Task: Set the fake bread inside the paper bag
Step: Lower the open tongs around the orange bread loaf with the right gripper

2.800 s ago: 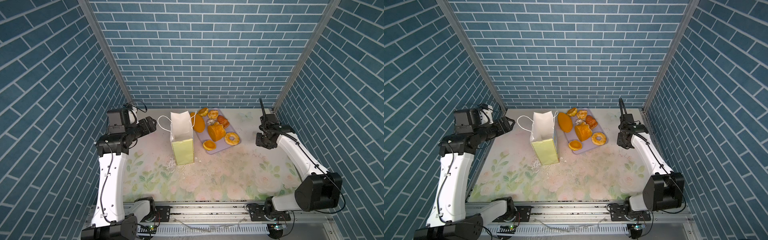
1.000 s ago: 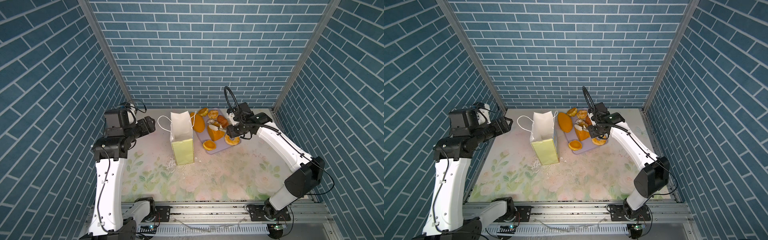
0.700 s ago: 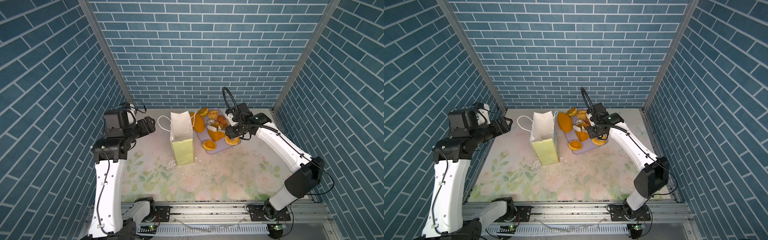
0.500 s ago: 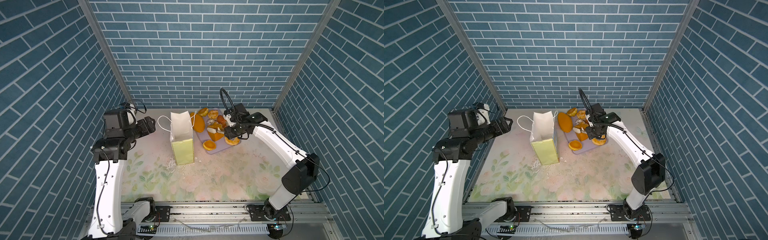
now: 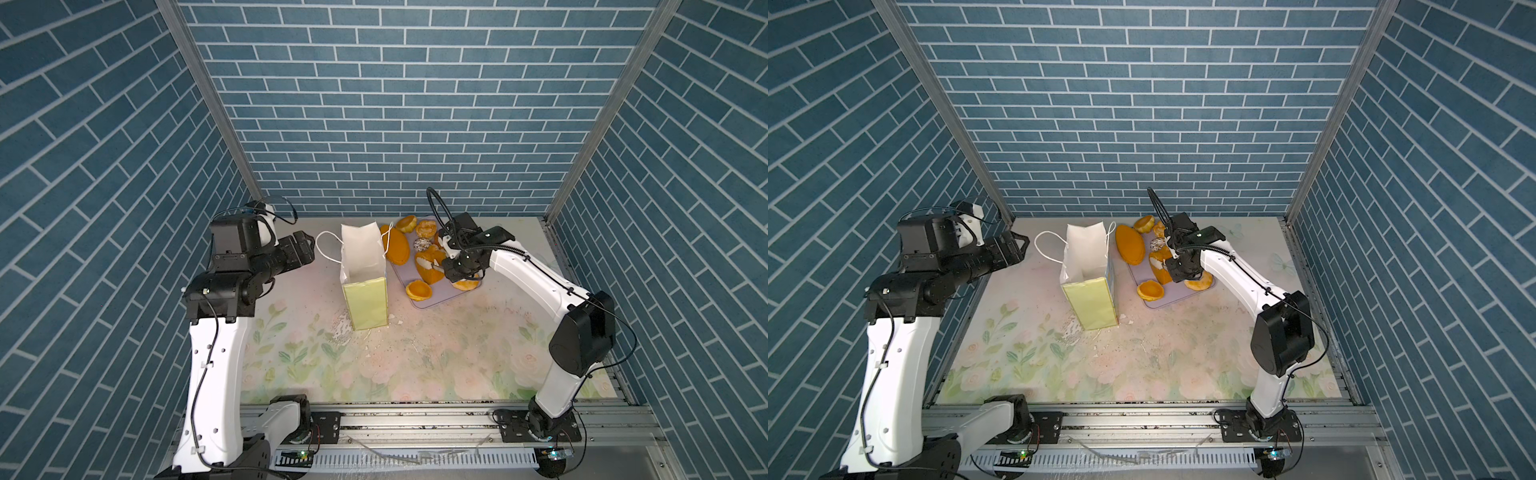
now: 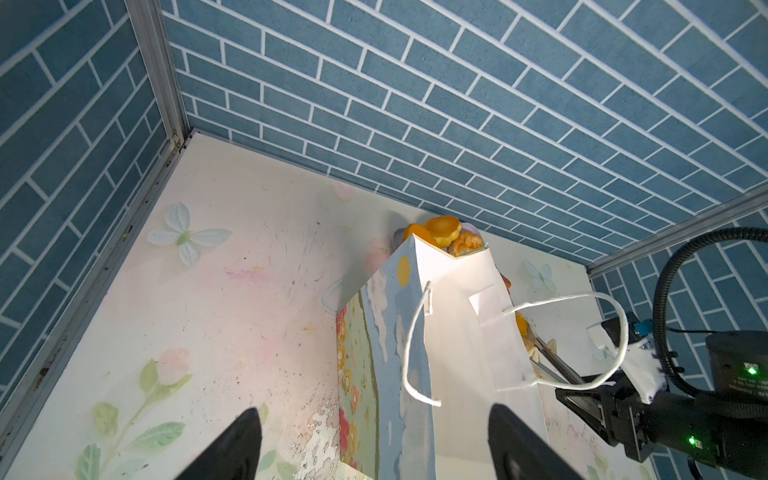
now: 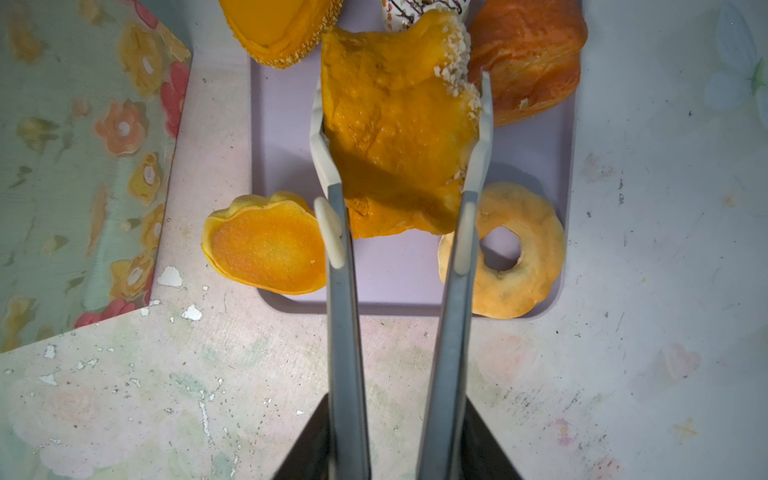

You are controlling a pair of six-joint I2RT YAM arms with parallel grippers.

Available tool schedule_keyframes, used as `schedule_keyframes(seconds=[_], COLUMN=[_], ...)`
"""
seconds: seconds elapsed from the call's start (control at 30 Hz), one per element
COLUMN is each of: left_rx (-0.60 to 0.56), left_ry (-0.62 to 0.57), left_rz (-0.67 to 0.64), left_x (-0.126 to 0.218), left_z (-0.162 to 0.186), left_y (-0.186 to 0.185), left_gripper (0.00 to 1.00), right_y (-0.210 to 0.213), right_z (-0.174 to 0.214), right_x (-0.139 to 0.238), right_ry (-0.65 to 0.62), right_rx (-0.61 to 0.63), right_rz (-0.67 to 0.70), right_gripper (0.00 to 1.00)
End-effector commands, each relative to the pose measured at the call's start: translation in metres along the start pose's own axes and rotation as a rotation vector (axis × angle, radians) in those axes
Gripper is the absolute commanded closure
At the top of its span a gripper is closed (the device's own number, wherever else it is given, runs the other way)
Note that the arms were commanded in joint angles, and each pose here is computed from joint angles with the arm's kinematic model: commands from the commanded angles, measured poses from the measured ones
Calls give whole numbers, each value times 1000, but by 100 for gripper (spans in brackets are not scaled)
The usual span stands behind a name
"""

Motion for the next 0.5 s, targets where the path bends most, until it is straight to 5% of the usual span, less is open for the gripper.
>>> schedule_keyframes(seconds=[0.0,0.47], left_rx=[-37,-113], left_ry=[29,82], left_rz=[-12,18], left_x=[0,-14], left_z=[4,8], left_y=[-1,-9], left_gripper=[13,14], right_y=[-2,-7], right_z=[-9,-9], right_x=[13,56], right_ry=[-36,-143], right_rx=[-4,-71], right_rz=[25,42], right_gripper=[63,70])
Point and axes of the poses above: each gripper's point midway between its finger pads, its own x axis back along the fingers, its own y axis along the line the jaws close on, z = x × y, the point moved 5 cm from there along x, back along the fingers, and after that the axes turned 5 degrees about x, right-handed, at the moved point
